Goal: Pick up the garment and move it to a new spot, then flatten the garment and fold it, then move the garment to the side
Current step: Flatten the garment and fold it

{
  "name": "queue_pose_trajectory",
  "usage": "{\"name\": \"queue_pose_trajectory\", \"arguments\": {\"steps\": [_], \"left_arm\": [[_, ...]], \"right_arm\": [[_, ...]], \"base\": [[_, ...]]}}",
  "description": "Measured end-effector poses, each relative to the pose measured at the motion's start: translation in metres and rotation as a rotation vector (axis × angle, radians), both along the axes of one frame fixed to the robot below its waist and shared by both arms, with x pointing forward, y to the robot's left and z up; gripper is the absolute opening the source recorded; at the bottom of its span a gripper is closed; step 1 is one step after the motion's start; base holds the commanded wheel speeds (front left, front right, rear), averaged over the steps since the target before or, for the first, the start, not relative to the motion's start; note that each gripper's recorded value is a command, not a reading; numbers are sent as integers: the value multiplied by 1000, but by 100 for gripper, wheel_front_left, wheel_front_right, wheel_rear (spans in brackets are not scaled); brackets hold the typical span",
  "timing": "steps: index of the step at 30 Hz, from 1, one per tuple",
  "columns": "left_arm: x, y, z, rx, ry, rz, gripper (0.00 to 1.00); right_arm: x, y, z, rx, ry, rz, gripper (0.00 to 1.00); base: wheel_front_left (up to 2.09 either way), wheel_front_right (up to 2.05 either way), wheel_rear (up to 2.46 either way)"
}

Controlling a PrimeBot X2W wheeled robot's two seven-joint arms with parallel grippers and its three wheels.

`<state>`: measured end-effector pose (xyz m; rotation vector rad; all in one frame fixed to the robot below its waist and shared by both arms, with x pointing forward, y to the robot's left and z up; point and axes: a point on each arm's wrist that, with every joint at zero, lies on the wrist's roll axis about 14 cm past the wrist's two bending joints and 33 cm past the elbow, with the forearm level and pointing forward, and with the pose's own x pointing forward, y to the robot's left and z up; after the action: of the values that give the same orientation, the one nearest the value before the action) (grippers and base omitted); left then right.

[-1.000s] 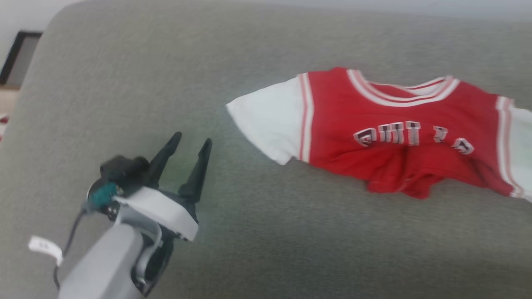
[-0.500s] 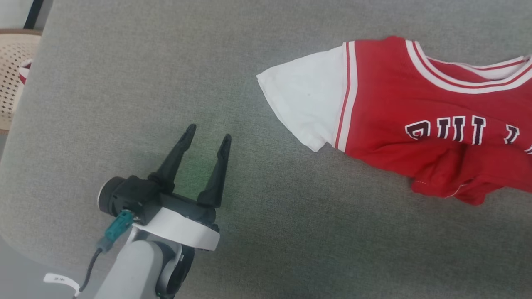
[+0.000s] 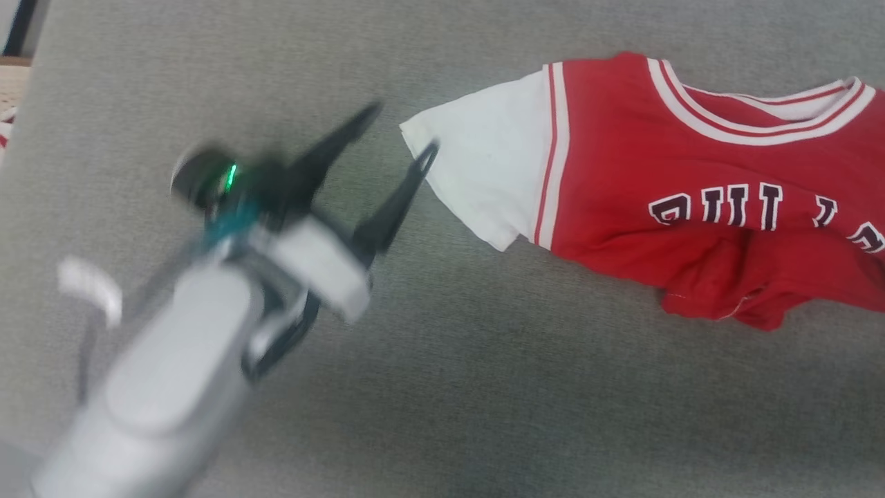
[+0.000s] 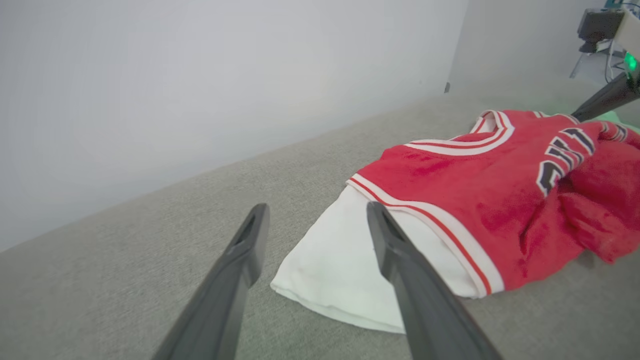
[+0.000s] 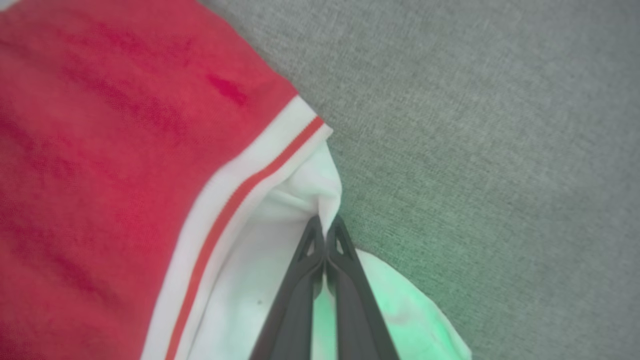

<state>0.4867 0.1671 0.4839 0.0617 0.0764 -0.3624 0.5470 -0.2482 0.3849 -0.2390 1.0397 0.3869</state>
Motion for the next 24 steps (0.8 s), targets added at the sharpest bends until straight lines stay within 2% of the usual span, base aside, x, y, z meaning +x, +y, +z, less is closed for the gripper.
{"name": "queue_pose_trajectory", "arguments": {"steps": [4,5,6,11,13,15,17,20,21,22,23,24], "left_arm": [[30,-22,-12,31,232,-126,100],[36,-24,-17,6,315,-134,100],[39,-27,-25,27,397,-158,100],[65,-29,-41,95,606,-188,100],[62,-35,-59,125,712,-212,100],[56,-41,-78,154,800,-239,100],[56,-48,-89,137,875,-258,100],[60,-50,-94,161,890,-267,100],[61,-50,-96,169,892,-269,97],[61,-50,-97,172,896,-271,87],[62,-51,-97,155,900,-271,63],[62,-51,-98,152,902,-272,43]], "right_arm": [[2,0,-1,3,0,0,0],[2,1,-1,2,3,2,0],[4,1,-2,2,4,4,0],[13,2,-7,1,11,12,0],[16,4,-10,6,11,15,0],[18,5,-12,10,15,16,0],[18,4,-15,12,19,13,0],[18,4,-17,16,19,14,0],[18,4,-17,18,18,14,0],[18,4,-17,18,17,15,0],[18,4,-17,20,16,15,0],[17,5,-17,24,15,14,0]], "base": [[0,0,0],[0,0,0],[0,0,0],[0,0,0],[0,0,0],[0,0,0],[0,0,0],[0,0,0],[0,0,0],[0,0,0],[0,0,0],[0,0,0]]}}
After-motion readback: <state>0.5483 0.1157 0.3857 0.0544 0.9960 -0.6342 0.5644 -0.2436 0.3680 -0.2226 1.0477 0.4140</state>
